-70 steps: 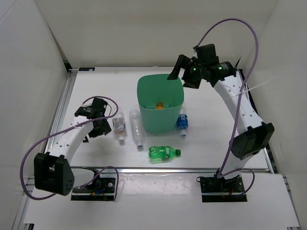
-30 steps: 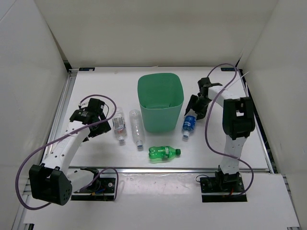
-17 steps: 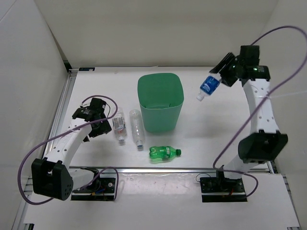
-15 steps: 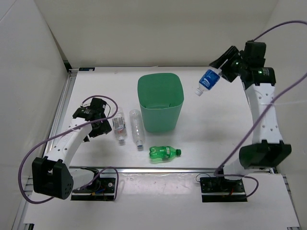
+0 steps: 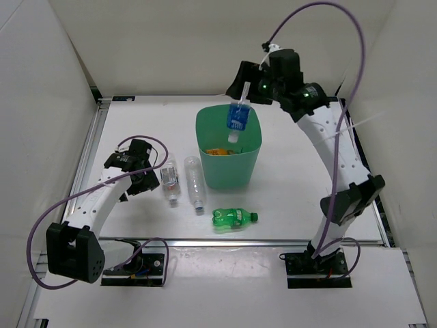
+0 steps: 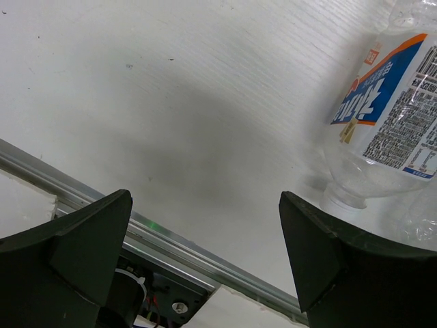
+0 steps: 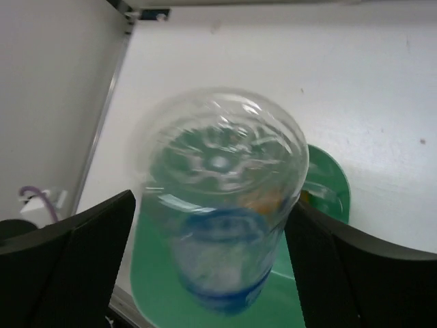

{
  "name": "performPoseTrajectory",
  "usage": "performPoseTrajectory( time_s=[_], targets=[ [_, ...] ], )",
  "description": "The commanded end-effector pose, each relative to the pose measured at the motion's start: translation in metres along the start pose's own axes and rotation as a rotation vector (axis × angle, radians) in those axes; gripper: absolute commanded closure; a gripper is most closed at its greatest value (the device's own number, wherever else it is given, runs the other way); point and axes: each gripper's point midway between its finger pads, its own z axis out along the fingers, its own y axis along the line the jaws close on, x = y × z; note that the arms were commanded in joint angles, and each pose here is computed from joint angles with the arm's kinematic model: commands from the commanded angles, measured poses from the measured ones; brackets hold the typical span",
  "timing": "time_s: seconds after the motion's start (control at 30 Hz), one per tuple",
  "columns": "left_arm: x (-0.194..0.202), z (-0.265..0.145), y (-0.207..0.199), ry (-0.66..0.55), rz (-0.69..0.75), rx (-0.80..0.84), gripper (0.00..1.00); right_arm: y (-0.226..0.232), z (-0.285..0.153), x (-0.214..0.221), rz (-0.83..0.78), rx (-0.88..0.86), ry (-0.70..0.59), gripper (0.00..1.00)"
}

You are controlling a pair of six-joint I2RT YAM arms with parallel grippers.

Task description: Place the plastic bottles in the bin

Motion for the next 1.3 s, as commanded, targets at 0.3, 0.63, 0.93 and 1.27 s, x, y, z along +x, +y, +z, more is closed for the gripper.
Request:
performPoseTrajectory(
  time_s=[0.3, 0.63, 0.93, 1.27],
  targets=[
    [-0.056, -0.026, -0.069, -0.088, -0.040, 0.271, 0.00, -0.016, -0.059, -0.031, -0.049, 0.183, -0.121, 0.00],
    [-0.073, 0.007, -0.135, 0.003, 0.063, 0.397, 0.00, -0.022, -0.089, -0.016, -0.030, 0.196, -0.072, 0.00],
    [-0.041, 0.058, -0.144, 0.137, 0.102, 0.353, 0.00, -0.033, -0.111, -0.017, -0.028, 0.197, -0.075, 0.00],
    [-0.048, 0.059, -0.150, 0.137, 0.082, 0.354, 0.35, -0.044, -0.111, -0.006, 0.008, 0.183, -0.030, 0.00]
  ],
)
